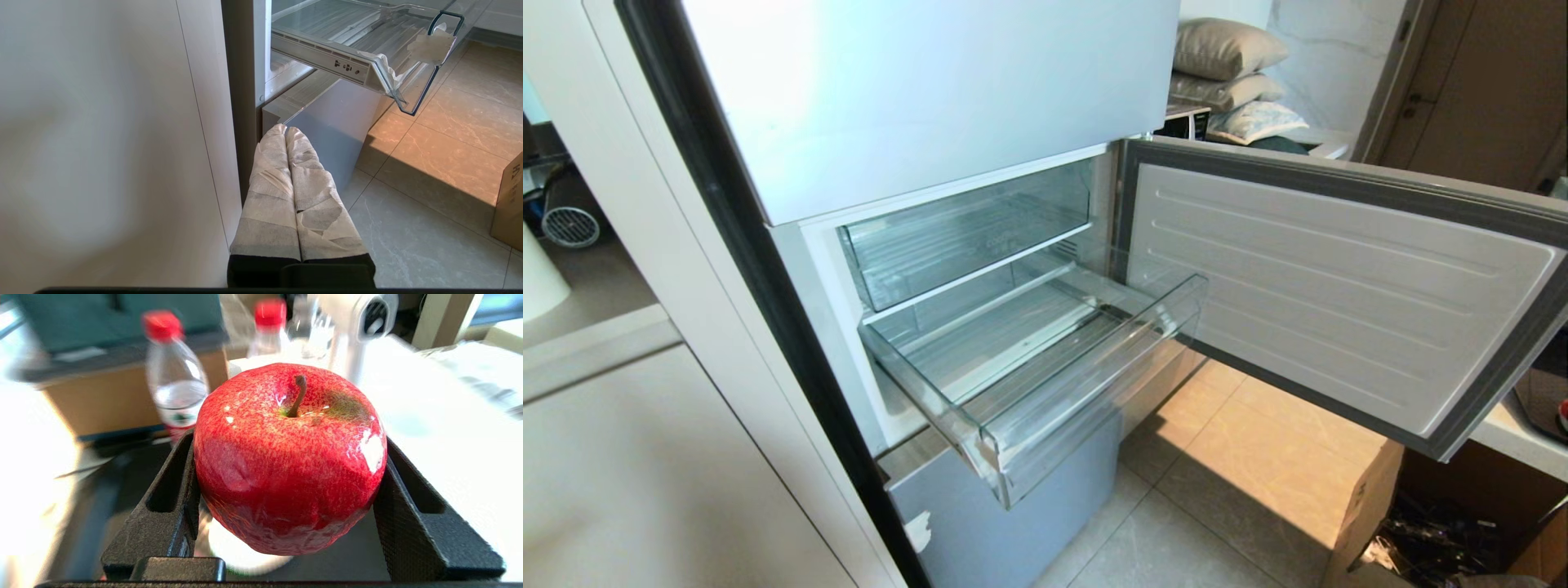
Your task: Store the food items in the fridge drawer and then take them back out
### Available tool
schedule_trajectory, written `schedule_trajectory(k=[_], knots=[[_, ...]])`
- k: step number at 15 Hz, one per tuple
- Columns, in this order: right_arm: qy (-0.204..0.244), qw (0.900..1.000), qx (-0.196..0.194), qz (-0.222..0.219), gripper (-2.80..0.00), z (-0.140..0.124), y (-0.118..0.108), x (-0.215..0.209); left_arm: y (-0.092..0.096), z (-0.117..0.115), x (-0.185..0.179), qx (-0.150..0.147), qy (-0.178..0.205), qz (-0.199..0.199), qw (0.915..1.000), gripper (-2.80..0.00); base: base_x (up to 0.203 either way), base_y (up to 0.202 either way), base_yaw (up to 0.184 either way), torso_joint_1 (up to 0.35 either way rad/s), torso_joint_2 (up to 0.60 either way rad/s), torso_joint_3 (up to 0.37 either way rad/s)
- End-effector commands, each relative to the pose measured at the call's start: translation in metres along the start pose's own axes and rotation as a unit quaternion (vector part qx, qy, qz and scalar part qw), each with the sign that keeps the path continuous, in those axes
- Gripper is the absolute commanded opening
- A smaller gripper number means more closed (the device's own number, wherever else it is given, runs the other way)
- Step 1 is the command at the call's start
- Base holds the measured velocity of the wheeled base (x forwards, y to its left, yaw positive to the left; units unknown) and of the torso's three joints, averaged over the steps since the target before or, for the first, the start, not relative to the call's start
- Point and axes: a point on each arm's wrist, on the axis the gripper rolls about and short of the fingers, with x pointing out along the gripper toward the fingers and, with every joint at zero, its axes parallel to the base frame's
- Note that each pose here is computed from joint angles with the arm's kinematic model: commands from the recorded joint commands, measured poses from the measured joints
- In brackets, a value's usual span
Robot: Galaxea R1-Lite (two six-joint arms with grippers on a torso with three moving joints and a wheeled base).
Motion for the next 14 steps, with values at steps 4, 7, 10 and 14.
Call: schedule_trajectory(k=[4,7,10,14], knots=[[-0.085,0.994,-0.043,0.051,-2.8,0.091,0.023,-0.191,0.0,0.0,0.0,0.0,0.001,0.0,1.0,-2.8,0.0,0.0,0.0,0.0,0.0,0.0],[-0.068,0.976,-0.04,0.204,-2.8,0.059,0.059,-0.275,0.0,0.0,0.0,-0.001,0.001,0.0,1.0,-2.8,0.0,0.0,0.0,0.0,0.0,0.0],[0.003,0.915,-0.036,0.402,-2.8,0.012,0.063,-0.35,0.0,0.0,0.0,-0.001,0.001,0.0,1.0,-2.8,0.0,0.0,0.0,0.0,0.0,0.0],[0.082,0.87,-0.079,0.479,-2.8,-0.052,0.01,-0.397,0.0,0.0,0.0,0.0,0.001,0.0,1.0,-2.8,0.0,0.0,0.0,0.0,0.0,0.0]])
